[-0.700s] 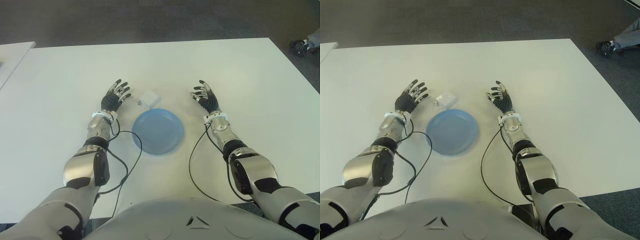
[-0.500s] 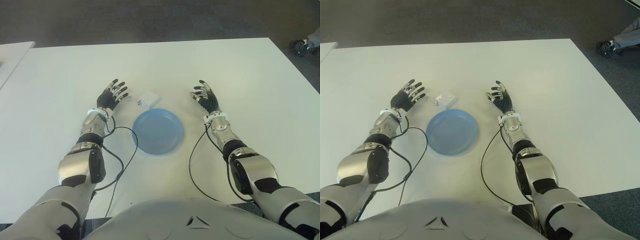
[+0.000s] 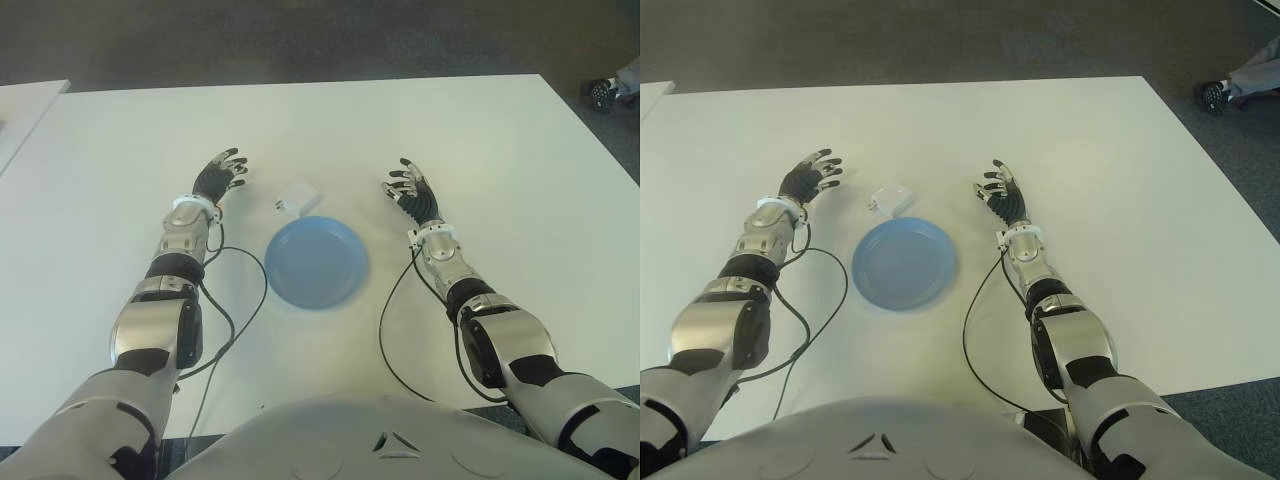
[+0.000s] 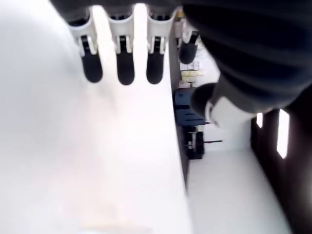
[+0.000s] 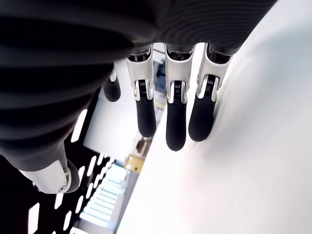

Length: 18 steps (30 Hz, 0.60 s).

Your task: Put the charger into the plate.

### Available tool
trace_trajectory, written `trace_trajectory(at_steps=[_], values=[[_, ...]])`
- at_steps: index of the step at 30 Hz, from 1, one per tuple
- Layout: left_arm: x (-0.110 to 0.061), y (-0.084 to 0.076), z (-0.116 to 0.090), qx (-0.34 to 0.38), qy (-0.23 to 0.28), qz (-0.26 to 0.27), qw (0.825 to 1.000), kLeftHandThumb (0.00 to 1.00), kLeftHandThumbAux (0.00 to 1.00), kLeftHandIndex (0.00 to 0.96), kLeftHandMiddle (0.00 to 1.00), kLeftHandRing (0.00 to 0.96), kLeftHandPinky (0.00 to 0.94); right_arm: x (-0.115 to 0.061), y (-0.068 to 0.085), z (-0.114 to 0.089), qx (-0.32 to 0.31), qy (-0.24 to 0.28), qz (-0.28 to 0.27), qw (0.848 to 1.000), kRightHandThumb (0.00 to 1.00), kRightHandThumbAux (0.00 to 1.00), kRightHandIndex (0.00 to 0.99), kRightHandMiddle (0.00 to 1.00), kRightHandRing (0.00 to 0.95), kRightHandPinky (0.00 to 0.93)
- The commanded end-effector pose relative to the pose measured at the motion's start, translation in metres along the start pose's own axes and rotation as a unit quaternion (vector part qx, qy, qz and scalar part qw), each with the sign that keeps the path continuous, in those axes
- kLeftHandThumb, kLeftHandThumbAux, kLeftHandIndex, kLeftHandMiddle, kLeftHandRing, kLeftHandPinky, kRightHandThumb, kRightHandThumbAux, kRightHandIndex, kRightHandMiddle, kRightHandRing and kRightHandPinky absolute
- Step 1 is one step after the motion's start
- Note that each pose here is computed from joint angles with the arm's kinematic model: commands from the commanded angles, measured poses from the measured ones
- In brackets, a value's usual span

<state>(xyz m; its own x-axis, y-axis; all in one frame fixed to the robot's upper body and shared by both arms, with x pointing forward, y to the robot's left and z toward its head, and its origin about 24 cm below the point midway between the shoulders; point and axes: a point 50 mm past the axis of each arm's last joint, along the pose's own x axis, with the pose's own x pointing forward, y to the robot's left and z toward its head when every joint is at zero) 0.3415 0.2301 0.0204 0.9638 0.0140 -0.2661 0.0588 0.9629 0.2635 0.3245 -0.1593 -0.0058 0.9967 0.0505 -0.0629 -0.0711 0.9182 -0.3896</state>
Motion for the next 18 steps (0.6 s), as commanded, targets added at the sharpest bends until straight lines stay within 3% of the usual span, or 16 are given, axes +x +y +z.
trace_trajectory(at_steps=[1, 5, 11, 18], values=[[-0.008, -0.013, -0.006, 0.389, -0.02, 0.058, 0.919, 0.049, 0.508, 0.158, 0.22, 0.207, 0.248, -0.041, 0.035, -0.055, -0.02, 0.138, 0.08, 0.987, 0.56, 0.592, 0.036, 0.256, 0.305, 0.311], [-0.005, -0.021, -0.004, 0.461, -0.006, 0.079, 0.884, 0.015, 0.492, 0.185, 0.251, 0.249, 0.287, -0.042, 0.035, -0.055, -0.023, 0.136, 0.081, 0.987, 0.543, 0.592, 0.036, 0.255, 0.308, 0.326], [-0.005, -0.031, 0.001, 0.5, 0.0, 0.095, 0.861, 0.002, 0.476, 0.188, 0.236, 0.229, 0.215, -0.041, 0.034, -0.054, -0.027, 0.134, 0.081, 0.987, 0.532, 0.588, 0.038, 0.256, 0.313, 0.337], [-0.005, -0.054, 0.001, 0.523, -0.034, 0.083, 0.847, 0.05, 0.391, 0.032, 0.047, 0.046, 0.039, -0.041, 0.035, -0.054, -0.031, 0.134, 0.083, 0.987, 0.53, 0.582, 0.039, 0.259, 0.311, 0.331]])
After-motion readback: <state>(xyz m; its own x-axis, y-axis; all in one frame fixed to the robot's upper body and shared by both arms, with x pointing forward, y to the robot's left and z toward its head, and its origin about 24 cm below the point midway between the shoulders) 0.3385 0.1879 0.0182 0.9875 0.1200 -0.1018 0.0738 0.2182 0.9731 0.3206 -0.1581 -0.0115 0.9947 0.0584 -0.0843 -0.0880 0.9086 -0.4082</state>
